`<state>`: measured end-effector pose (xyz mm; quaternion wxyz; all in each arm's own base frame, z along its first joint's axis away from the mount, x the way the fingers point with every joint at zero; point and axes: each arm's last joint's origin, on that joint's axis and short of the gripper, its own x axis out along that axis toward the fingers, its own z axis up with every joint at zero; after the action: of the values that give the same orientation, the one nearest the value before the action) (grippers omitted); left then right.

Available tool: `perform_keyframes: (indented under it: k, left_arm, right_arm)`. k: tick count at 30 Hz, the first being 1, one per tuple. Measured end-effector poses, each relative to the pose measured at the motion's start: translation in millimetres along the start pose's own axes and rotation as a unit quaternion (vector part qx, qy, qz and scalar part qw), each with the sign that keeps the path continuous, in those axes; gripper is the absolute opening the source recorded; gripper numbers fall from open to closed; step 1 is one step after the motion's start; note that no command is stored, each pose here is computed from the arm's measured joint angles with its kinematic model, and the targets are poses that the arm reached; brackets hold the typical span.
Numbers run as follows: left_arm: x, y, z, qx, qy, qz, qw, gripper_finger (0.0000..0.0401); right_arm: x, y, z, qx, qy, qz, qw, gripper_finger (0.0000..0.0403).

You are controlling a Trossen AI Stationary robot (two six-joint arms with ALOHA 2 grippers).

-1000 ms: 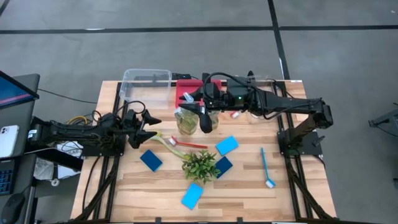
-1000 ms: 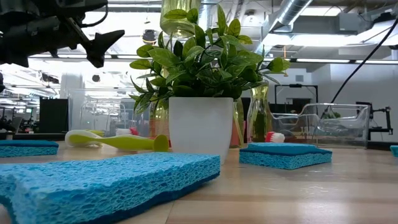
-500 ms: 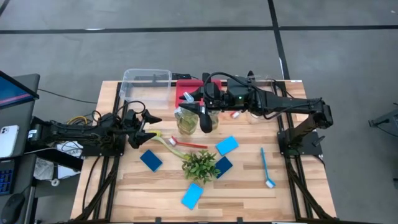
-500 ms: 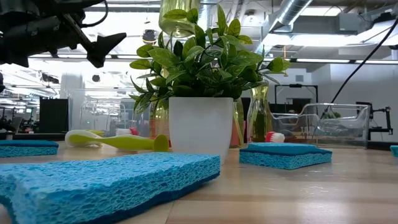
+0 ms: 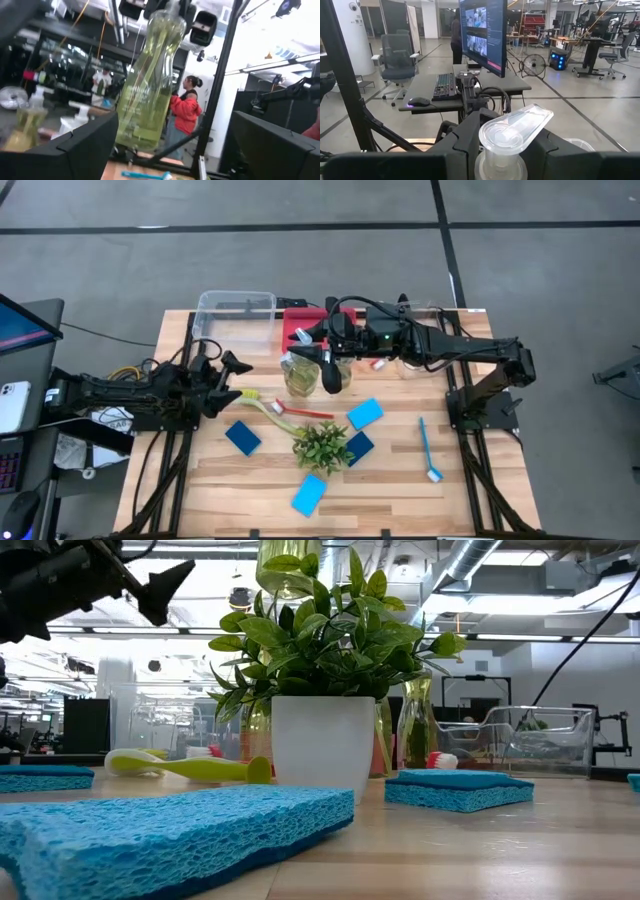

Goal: Pick & Place Kitchen Sink Supplies
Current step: Put the yellow dishwashing liquid into the white bin

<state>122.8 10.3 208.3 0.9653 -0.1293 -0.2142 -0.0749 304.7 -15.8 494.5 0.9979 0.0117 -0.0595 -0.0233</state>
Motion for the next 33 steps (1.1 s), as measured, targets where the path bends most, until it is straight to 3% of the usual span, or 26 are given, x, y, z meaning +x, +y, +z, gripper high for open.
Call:
perform_keyframes:
  k: [11, 18, 33]
  left_arm:
    - [15.9, -0.3, 11.1, 0.017, -0.005, -0.001, 1.000, 0.0391]
    - [48.8, 5.9, 13.1, 0.011, 0.031, 0.003, 0.999, 0.0392]
    - [118.8, 13.5, 25.5, 0.030, 0.053, -0.055, 0.997, 0.0392]
  right_arm:
    - [9.3, 3.9, -7.8, 0.001, 0.008, 0.006, 1.000, 0.0094]
    - [19.1, 10.5, -14.6, 0.002, 0.005, 0.017, 1.000, 0.0094]
    - [17.5, 21.4, -13.5, 0.003, 0.003, 0.042, 0.999, 0.0094]
